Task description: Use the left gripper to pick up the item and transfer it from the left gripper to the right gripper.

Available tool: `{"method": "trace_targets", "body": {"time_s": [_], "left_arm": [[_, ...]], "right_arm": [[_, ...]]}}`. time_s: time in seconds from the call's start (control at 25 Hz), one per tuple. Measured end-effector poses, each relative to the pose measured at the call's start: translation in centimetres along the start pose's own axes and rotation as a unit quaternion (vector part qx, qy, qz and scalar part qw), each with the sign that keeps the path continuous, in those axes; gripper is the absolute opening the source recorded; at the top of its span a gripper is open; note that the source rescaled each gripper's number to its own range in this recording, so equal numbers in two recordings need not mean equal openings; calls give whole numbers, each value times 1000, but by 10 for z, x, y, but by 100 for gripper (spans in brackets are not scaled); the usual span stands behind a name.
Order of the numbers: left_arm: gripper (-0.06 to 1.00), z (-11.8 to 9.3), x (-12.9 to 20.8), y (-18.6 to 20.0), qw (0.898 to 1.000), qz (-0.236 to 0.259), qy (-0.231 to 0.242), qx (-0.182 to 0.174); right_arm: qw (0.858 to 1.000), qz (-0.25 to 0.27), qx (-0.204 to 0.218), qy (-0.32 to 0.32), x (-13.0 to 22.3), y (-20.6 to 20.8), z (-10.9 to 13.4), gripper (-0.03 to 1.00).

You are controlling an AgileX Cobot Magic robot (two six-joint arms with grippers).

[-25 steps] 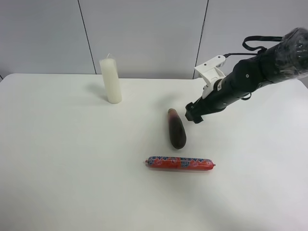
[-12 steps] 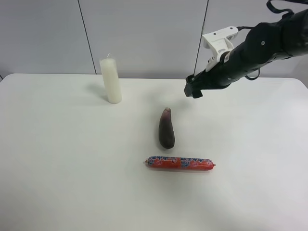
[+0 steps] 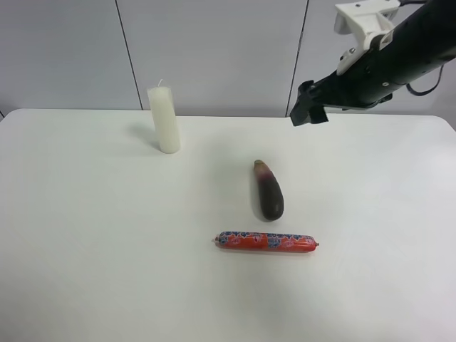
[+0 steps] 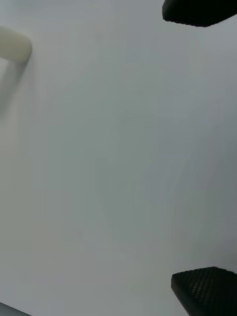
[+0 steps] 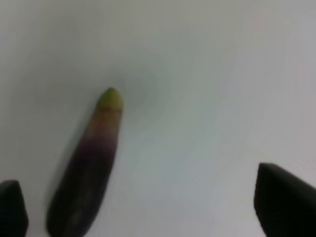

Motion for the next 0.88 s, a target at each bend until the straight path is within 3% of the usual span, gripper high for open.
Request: {"method": "trace_targets", "body": {"time_s": [0.32, 0.6, 0.88], "left_arm": [[100, 0, 0, 0, 1000, 0, 0, 0], [100, 0, 0, 0, 1000, 0, 0, 0], [100, 0, 0, 0, 1000, 0, 0, 0]], "right_arm": [[1000, 6, -20, 6, 14, 92, 13, 96], [998, 41, -54, 10, 50, 158, 29, 96], [995, 83, -63, 10, 118, 167, 43, 96]]}}
Point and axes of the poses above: a point on each arm's last joint axis where the gripper is mounted, y pointing back along that axis away from the gripper, z along the wrist's bending axis when the last joint is at zero, x = y × z, the point moved 2 cm from there along -y, pointing out along that axis toward the gripper, and after that the axes turned 4 degrees about y, right-handed, at the moved point
